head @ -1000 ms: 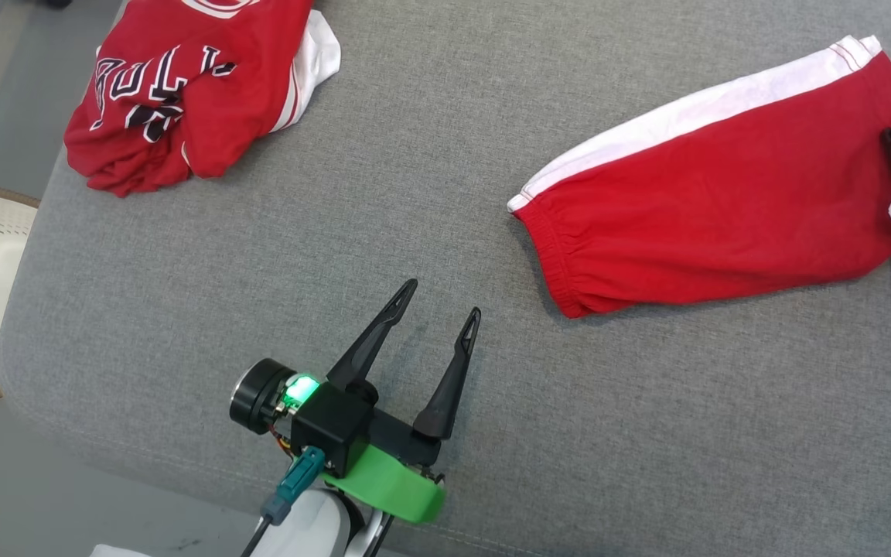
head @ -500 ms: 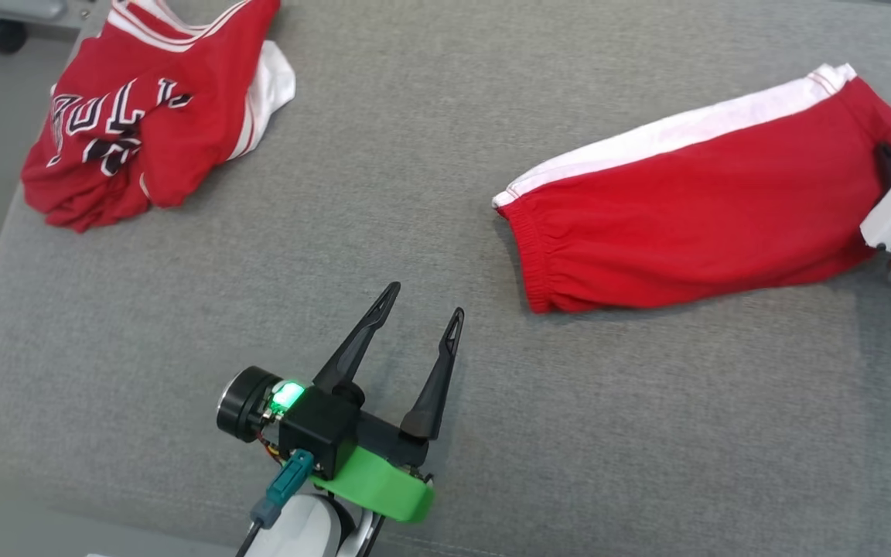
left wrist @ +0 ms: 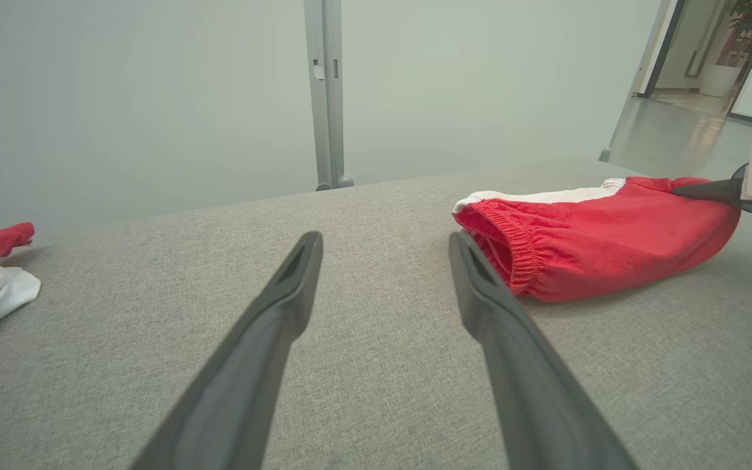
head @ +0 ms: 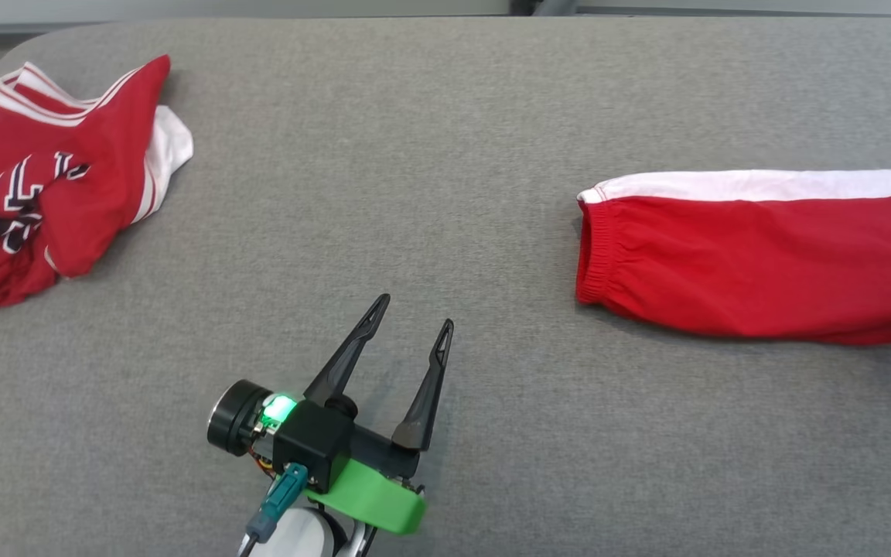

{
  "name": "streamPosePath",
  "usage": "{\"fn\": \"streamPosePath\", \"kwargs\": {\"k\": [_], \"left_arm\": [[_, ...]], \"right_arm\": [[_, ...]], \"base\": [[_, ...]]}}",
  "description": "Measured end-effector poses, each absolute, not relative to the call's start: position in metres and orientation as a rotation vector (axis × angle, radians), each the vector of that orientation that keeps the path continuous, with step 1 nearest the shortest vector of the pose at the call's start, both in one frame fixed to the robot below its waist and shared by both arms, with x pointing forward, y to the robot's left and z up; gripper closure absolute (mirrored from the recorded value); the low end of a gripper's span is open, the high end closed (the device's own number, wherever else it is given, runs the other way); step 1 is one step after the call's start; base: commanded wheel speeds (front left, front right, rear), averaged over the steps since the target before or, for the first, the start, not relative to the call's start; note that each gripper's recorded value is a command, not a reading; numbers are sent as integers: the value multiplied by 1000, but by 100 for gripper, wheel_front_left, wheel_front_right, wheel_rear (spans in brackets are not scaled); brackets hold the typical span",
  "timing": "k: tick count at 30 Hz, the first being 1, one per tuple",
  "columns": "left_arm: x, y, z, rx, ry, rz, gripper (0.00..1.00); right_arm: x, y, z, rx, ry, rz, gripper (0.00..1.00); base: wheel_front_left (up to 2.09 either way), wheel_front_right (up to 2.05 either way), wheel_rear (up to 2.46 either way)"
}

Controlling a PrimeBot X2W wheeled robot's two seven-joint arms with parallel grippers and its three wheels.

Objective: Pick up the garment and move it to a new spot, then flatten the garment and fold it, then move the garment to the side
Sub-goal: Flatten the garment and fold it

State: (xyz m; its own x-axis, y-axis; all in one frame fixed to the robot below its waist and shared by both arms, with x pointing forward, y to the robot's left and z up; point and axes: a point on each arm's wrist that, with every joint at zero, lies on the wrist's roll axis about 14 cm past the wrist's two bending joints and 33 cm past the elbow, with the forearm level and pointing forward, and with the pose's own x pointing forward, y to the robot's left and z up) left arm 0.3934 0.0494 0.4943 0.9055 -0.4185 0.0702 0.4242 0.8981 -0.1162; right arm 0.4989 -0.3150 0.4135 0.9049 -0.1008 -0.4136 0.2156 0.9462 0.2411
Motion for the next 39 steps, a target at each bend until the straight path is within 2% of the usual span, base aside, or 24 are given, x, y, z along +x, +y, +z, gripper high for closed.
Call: {"fn": "streamPosePath", "kwargs": {"k": [4, 8, 13, 16, 26, 34, 35, 36, 37, 38, 39], "left_arm": [[390, 39, 496, -136, -47, -468, 0], [389, 30, 500, -139, -58, -498, 0], [385, 27, 501, -140, -59, -508, 0], [382, 25, 502, -145, -59, -510, 0], [377, 31, 507, -157, -67, -486, 0], [375, 42, 504, -159, -55, -450, 0], [374, 42, 504, -162, -54, -448, 0], [374, 43, 504, -165, -53, -446, 0], [374, 43, 504, -166, -53, -443, 0], [374, 43, 504, -166, -53, -443, 0], [374, 43, 504, -168, -53, -443, 0]], "right_arm": [[491, -324, 429, 290, 358, -179, 100], [493, -316, 451, 280, 291, -133, 100], [506, -286, 490, 257, 185, -6, 100], [513, -250, 514, 242, 139, 112, 100], [511, -148, 532, 232, 125, 375, 100], [485, -84, 500, 216, 235, 515, 100], [481, -78, 495, 225, 248, 524, 96], [477, -71, 491, 233, 263, 536, 80], [472, -65, 487, 236, 276, 546, 53], [467, -60, 485, 242, 283, 554, 0], [463, -56, 483, 255, 290, 557, 0]], "base": [[0, 0, 0], [0, 0, 0], [0, 0, 0], [0, 0, 0], [0, 0, 0], [0, 0, 0], [0, 0, 0], [0, 0, 0], [0, 0, 0], [0, 0, 0], [0, 0, 0]]}}
